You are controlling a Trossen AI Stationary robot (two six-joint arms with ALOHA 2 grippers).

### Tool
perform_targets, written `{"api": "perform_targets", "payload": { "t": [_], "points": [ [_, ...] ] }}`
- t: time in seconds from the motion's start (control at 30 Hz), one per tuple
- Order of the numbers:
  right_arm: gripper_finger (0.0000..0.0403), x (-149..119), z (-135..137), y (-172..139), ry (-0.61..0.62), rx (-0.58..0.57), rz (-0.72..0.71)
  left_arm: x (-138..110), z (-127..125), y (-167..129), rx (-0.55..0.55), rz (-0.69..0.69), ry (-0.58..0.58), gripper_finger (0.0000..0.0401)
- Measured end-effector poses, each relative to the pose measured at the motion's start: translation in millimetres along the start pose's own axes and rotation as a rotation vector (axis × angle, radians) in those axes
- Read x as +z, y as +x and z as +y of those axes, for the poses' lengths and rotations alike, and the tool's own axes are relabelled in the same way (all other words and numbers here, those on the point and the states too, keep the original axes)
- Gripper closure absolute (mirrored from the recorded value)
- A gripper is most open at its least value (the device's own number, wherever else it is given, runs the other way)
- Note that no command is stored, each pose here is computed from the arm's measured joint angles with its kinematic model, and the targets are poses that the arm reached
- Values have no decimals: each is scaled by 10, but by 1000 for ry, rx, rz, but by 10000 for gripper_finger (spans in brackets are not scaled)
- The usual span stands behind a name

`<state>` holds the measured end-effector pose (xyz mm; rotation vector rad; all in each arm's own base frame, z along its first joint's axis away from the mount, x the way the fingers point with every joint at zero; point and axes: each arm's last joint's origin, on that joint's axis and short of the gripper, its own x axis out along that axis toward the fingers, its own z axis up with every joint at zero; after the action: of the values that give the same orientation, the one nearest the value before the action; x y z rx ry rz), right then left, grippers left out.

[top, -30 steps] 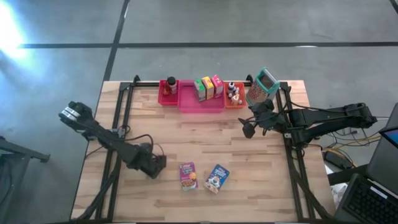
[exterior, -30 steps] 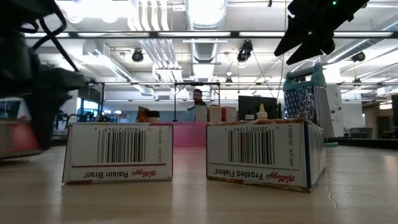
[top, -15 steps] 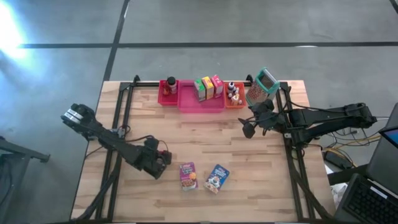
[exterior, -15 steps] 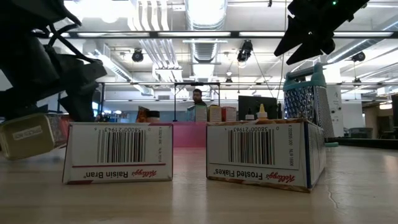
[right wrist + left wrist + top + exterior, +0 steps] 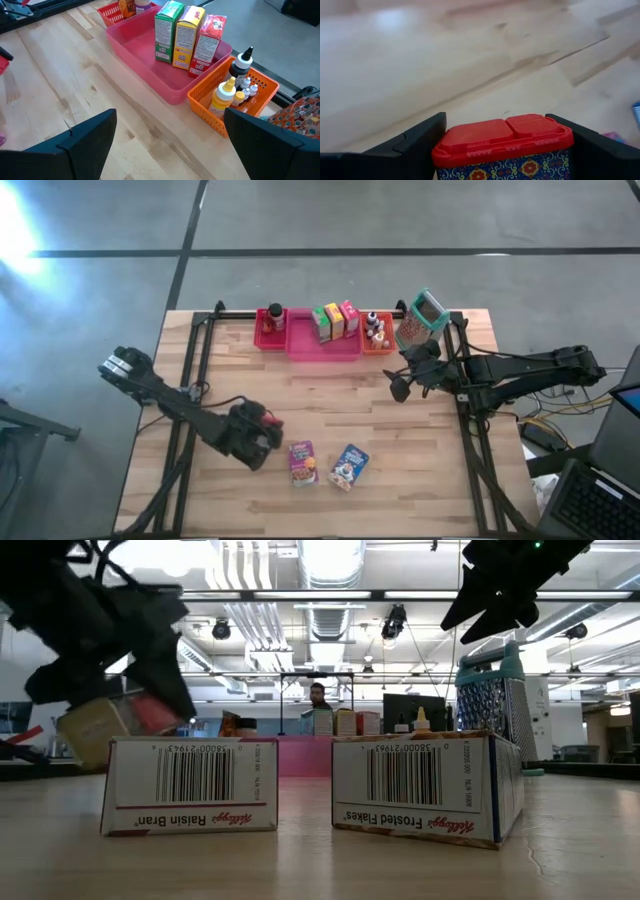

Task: Pick & Place Kitchen Items
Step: Put the red seasoning can into the red bin

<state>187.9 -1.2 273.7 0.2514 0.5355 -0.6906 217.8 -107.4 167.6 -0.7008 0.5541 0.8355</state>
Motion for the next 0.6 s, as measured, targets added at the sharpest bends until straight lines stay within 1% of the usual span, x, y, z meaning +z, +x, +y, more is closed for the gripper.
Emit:
{"api": "perform_targets", "payload": {
  "t": [0.2,0.33,0.5,0.6],
  "points": [
    [39,0,0,0,0,0,0,98,-154,-70,-44,-122,76,70],
    [39,0,0,0,0,0,0,161,-254,-107,-75,-257,111,70],
    [39,3,2,0,2,1,-2,245,-341,-154,-71,-450,122,70],
    [39,23,14,-1,17,12,-21,287,-392,-189,-59,-519,141,70]
  ]
}}
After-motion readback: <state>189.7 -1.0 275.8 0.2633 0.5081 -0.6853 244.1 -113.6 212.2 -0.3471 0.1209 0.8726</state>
